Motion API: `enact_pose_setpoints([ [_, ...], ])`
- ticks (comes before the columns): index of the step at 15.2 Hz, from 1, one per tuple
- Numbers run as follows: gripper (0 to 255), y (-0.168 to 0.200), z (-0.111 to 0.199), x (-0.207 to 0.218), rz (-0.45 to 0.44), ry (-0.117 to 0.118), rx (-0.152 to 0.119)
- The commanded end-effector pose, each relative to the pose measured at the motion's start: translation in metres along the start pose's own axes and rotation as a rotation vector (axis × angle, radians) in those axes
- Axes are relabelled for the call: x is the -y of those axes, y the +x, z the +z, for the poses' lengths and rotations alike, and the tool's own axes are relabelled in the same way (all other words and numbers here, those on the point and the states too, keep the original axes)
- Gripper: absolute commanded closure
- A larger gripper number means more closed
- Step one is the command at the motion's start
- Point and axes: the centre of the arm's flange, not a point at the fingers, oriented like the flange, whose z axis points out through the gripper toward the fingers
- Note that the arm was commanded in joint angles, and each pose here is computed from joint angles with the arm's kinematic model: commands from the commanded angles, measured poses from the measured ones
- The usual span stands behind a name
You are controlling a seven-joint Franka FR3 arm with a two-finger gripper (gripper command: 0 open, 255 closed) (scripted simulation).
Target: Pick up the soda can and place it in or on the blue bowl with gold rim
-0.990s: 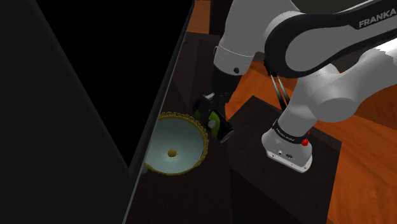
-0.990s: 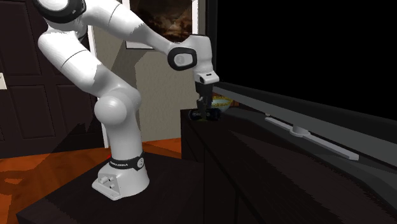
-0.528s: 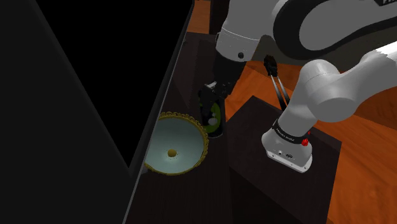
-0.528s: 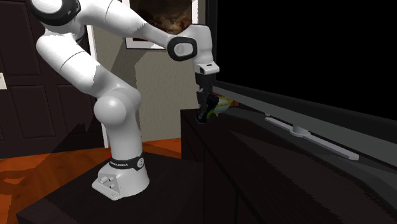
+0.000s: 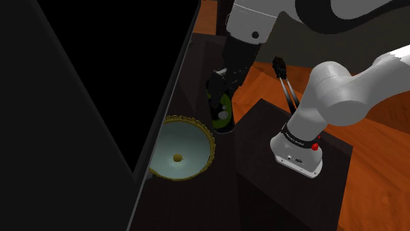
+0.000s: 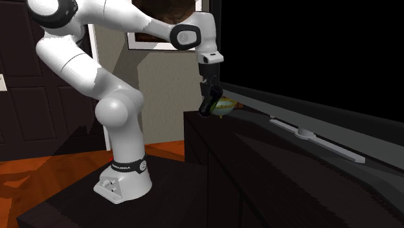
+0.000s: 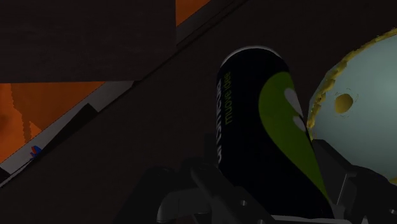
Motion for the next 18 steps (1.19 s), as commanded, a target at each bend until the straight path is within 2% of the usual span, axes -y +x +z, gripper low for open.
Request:
enact_pose_setpoints([
  [1, 255, 0.0, -0.01, 0.001, 0.0, 0.0, 0.0],
  [14, 255, 0.002, -0.075, 0.014, 0.0, 0.0, 0.0],
  [18, 255, 0.006, -0.067, 0.066, 0.0, 0.0, 0.0],
])
